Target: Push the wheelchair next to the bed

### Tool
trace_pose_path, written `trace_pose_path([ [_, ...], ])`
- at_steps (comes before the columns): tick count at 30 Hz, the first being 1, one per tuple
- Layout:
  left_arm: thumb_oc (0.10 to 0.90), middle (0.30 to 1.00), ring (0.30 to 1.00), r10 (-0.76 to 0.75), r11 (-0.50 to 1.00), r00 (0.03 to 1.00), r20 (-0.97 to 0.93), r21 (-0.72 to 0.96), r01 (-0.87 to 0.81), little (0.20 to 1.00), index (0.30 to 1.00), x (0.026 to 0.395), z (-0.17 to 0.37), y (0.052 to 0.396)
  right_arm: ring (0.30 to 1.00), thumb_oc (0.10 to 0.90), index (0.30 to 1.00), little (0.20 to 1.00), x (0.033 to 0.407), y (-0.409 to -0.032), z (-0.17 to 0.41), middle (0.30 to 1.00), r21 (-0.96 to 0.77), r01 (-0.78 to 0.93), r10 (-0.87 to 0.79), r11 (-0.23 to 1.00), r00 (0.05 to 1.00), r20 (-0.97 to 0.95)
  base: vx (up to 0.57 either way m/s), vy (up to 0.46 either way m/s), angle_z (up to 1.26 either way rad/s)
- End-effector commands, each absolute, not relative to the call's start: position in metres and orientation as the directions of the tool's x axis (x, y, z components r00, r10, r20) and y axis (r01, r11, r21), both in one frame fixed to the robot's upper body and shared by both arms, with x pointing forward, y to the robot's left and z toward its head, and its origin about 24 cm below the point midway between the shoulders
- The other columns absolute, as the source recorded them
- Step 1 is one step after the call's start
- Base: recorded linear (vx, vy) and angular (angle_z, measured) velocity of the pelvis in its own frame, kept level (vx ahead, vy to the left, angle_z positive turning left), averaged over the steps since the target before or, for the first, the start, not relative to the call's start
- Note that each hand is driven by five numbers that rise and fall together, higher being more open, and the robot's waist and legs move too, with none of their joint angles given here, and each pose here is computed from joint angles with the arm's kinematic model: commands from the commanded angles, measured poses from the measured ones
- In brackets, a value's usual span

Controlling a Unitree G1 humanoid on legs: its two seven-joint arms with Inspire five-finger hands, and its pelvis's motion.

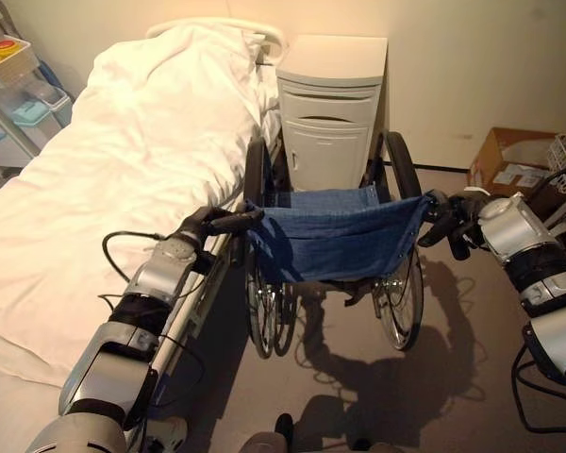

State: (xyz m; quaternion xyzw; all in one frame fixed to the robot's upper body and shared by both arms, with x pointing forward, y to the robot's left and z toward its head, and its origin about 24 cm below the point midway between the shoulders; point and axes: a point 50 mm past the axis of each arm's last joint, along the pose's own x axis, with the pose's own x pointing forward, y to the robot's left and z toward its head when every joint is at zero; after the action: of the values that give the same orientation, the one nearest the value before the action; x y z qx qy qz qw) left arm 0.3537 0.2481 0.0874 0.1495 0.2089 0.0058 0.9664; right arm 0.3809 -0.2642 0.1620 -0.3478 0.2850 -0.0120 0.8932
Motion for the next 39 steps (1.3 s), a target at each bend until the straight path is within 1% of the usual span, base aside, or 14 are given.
trace_pose_path([
  [1, 0.800, 0.900, 0.900, 0.077, 0.983, 0.882, -0.464, 0.184, 0.011, 0.900, 0.900, 0.332, 0.063, 0.274, 0.900, 0.800, 0.900, 0.900, 0.391, -0.238, 0.224, 0.900, -0.609, -0.056, -0.094, 0.791, 0.973, -0.212, 0.01, 0.004, -0.05],
  [6, 0.800, 0.900, 0.900, -0.035, 0.984, 0.934, -0.356, -0.173, -0.030, 0.900, 0.900, 0.317, 0.056, 0.282, 0.900, 0.800, 0.900, 0.900, 0.381, -0.265, 0.238, 0.900, -0.511, 0.055, -0.110, 0.858, 0.991, -0.078, 0.00, 0.002, -0.03],
  [9, 0.800, 0.900, 0.900, -0.107, 0.883, 0.970, -0.217, -0.469, -0.007, 0.900, 0.900, 0.304, 0.046, 0.283, 0.900, 0.800, 0.900, 0.900, 0.371, -0.282, 0.239, 0.900, -0.345, 0.079, -0.094, 0.935, 0.995, -0.027, 0.00, 0.001, -0.06],
  [12, 0.800, 0.900, 0.900, -0.102, 0.761, 0.987, -0.124, -0.649, -0.003, 0.900, 0.900, 0.296, 0.040, 0.287, 0.900, 0.800, 0.900, 0.900, 0.363, -0.299, 0.230, 0.900, -0.222, 0.077, -0.086, 0.972, 0.996, -0.034, 0.00, -0.014, -0.08],
  [13, 0.800, 0.900, 0.900, -0.103, 0.744, 0.988, -0.116, -0.668, -0.001, 0.900, 0.900, 0.295, 0.039, 0.288, 0.900, 0.800, 0.900, 0.900, 0.362, -0.301, 0.229, 0.900, -0.196, 0.082, -0.090, 0.977, 0.995, -0.035, 0.00, -0.033, -0.09],
  [16, 0.800, 0.900, 0.900, -0.099, 0.664, 0.991, -0.093, -0.748, -0.004, 0.900, 0.900, 0.285, 0.026, 0.291, 0.900, 0.800, 0.900, 0.900, 0.352, -0.321, 0.220, 0.900, -0.005, 0.088, -0.088, 0.996, 0.995, -0.049, 0.02, -0.051, -0.04],
  [21, 0.800, 0.900, 0.900, -0.055, 0.516, 0.995, -0.077, -0.856, -0.038, 0.900, 0.900, 0.269, 0.007, 0.295, 0.900, 0.800, 0.900, 0.900, 0.333, -0.352, 0.197, 0.900, 0.313, 0.107, -0.087, 0.944, 0.993, -0.074, 0.02, -0.037, -0.03],
  [23, 0.800, 0.900, 0.900, -0.031, 0.443, 0.997, -0.069, -0.895, -0.048, 0.900, 0.900, 0.265, 0.001, 0.293, 0.900, 0.800, 0.900, 0.900, 0.325, -0.361, 0.185, 0.900, 0.439, 0.111, -0.084, 0.891, 0.993, -0.080, 0.03, -0.048, -0.04],
  [27, 0.800, 0.900, 0.900, 0.001, 0.325, 0.998, -0.062, -0.944, -0.059, 0.900, 0.900, 0.255, -0.014, 0.281, 0.900, 0.800, 0.900, 0.900, 0.310, -0.373, 0.155, 0.900, 0.607, 0.135, -0.084, 0.783, 0.990, -0.112, 0.03, -0.046, 0.05],
  [32, 0.800, 0.900, 0.900, 0.020, 0.242, 0.988, -0.153, -0.958, -0.154, 0.900, 0.900, 0.238, -0.042, 0.266, 0.900, 0.800, 0.900, 0.900, 0.294, -0.375, 0.115, 0.900, 0.837, 0.142, -0.089, 0.528, 0.990, -0.112, 0.02, -0.049, -0.01],
  [34, 0.800, 0.900, 0.900, 0.024, 0.208, 0.983, -0.180, -0.961, -0.181, 0.900, 0.900, 0.232, -0.050, 0.261, 0.900, 0.800, 0.900, 0.900, 0.287, -0.373, 0.099, 0.900, 0.871, 0.149, -0.087, 0.469, 0.989, -0.122, 0.00, -0.038, -0.03],
  [35, 0.800, 0.900, 0.900, 0.014, 0.204, 0.979, -0.202, -0.958, -0.201, 0.900, 0.900, 0.228, -0.056, 0.254, 0.900, 0.800, 0.900, 0.900, 0.281, -0.371, 0.081, 0.900, 0.846, 0.214, -0.087, 0.488, 0.977, -0.197, -0.01, -0.031, -0.01],
  [37, 0.800, 0.900, 0.900, 0.009, 0.204, 0.976, -0.217, -0.955, -0.214, 0.900, 0.900, 0.225, -0.060, 0.250, 0.900, 0.800, 0.900, 0.900, 0.277, -0.368, 0.070, 0.900, 0.836, 0.233, -0.077, 0.496, 0.971, -0.225, 0.00, 0.000, 0.00],
  [39, 0.800, 0.900, 0.900, -0.025, 0.205, 0.958, -0.285, -0.940, -0.274, 0.900, 0.900, 0.213, -0.075, 0.241, 0.900, 0.800, 0.900, 0.900, 0.263, -0.357, 0.032, 0.900, 0.826, 0.289, -0.045, 0.484, 0.951, -0.306, -0.04, -0.030, 0.00],
])
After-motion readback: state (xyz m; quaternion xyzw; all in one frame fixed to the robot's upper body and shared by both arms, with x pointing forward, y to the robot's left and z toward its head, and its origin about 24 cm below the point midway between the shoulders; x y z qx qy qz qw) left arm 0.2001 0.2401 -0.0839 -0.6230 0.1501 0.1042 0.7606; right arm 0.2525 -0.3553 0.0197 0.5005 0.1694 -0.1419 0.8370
